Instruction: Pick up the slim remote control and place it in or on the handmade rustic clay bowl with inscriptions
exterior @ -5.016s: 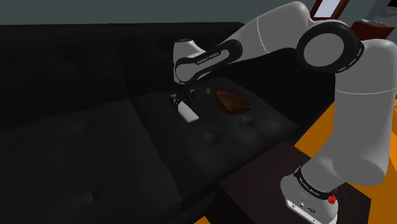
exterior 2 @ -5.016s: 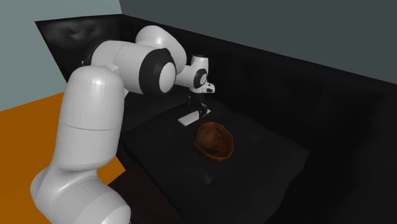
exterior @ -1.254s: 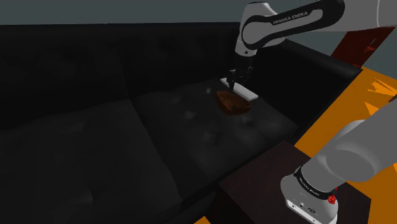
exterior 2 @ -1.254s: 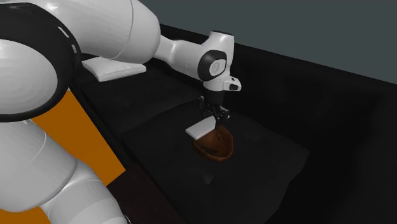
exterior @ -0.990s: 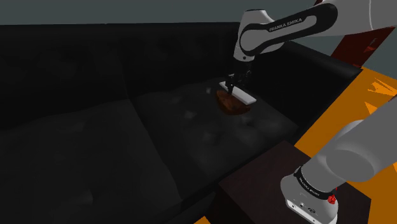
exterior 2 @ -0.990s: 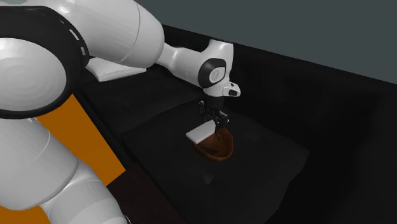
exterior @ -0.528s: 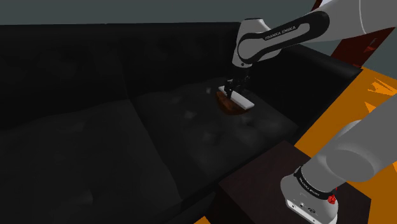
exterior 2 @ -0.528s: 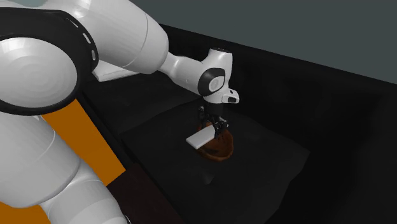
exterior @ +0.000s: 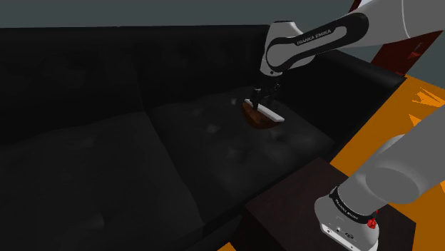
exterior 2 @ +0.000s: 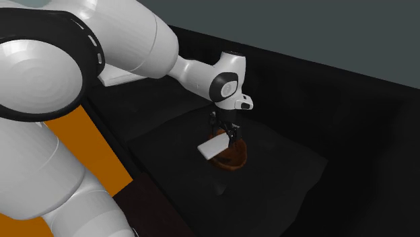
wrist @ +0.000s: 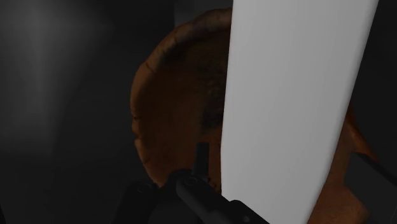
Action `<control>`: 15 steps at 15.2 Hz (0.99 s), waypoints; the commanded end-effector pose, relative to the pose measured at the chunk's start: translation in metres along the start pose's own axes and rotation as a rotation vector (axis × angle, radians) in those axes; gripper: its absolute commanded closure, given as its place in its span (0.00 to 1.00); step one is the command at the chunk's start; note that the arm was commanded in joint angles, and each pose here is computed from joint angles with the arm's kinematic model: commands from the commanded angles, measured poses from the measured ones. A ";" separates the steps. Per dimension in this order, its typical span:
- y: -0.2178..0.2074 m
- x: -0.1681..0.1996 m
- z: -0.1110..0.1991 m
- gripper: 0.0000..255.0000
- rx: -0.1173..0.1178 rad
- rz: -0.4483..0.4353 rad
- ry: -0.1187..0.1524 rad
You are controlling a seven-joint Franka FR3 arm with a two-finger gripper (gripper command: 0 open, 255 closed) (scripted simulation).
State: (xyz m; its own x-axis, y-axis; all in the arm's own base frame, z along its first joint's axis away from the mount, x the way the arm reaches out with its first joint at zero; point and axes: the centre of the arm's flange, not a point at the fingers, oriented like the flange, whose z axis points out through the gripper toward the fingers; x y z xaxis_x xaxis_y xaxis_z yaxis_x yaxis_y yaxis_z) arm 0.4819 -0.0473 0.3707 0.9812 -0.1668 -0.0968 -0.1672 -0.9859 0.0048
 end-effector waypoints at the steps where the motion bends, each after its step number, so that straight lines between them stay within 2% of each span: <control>1: 0.000 0.000 0.000 0.00 0.000 0.000 0.000; 3: 0.000 0.000 0.000 0.00 0.000 0.000 0.000; 7: 0.000 0.000 -0.050 0.00 0.000 0.000 0.000; 15: 0.000 0.000 -0.050 0.00 0.000 0.000 0.000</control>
State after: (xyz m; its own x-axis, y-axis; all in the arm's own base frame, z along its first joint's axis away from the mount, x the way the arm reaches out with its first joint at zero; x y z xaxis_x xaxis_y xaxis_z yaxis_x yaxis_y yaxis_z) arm 0.4866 -0.0478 0.4204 0.9812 -0.1668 -0.0967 -0.1672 -0.9859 0.0048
